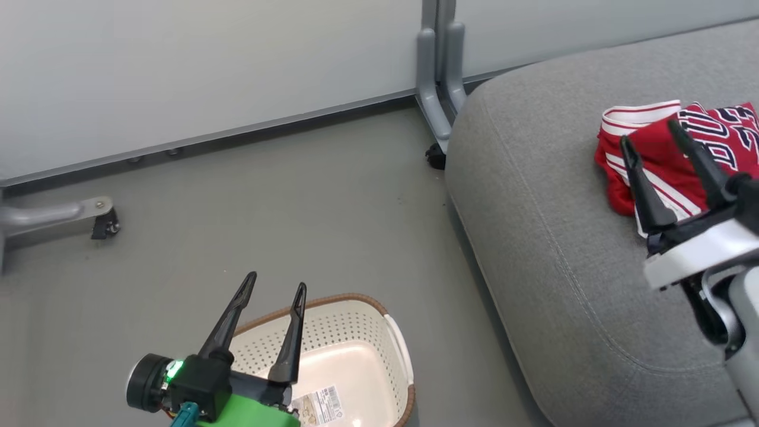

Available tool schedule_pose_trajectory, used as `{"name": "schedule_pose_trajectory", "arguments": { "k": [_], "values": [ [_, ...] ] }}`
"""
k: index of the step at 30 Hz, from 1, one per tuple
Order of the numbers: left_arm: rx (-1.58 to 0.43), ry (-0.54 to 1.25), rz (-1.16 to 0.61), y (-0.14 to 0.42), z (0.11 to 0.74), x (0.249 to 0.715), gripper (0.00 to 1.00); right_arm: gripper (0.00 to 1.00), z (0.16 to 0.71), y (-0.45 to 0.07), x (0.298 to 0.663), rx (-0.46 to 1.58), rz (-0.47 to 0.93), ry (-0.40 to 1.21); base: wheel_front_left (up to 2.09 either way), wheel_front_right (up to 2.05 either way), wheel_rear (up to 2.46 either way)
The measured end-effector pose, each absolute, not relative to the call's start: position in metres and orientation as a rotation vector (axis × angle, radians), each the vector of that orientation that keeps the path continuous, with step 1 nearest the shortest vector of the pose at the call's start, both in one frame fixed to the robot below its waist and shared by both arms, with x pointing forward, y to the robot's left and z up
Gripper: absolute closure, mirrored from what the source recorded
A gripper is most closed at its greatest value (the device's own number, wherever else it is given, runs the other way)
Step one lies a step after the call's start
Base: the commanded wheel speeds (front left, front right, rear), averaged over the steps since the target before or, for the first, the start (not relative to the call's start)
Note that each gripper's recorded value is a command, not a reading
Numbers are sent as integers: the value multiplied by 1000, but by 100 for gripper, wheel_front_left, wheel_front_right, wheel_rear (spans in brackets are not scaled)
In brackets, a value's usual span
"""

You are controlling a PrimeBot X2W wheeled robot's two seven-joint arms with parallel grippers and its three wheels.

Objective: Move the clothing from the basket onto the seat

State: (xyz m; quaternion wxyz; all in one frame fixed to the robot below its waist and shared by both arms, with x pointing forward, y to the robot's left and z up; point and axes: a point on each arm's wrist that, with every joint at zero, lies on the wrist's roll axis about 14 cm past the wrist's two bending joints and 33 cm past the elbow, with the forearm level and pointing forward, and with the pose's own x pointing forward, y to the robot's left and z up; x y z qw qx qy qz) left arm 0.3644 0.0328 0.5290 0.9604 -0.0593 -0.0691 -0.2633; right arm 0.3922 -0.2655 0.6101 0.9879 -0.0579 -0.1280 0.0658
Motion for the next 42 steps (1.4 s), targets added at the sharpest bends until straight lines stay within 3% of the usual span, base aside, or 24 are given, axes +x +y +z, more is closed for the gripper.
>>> {"name": "schedule_pose_trajectory", "arguments": {
  "k": [17, 42],
  "values": [
    [-134, -98, -208, 128, 512, 339, 0, 0, 549, -146, 374, 22, 284, -194, 0, 0, 0],
    [-173, -64, -196, 128, 502, 337, 0, 0, 543, -153, 363, 82, 210, -187, 0, 0, 0]
  ]
}}
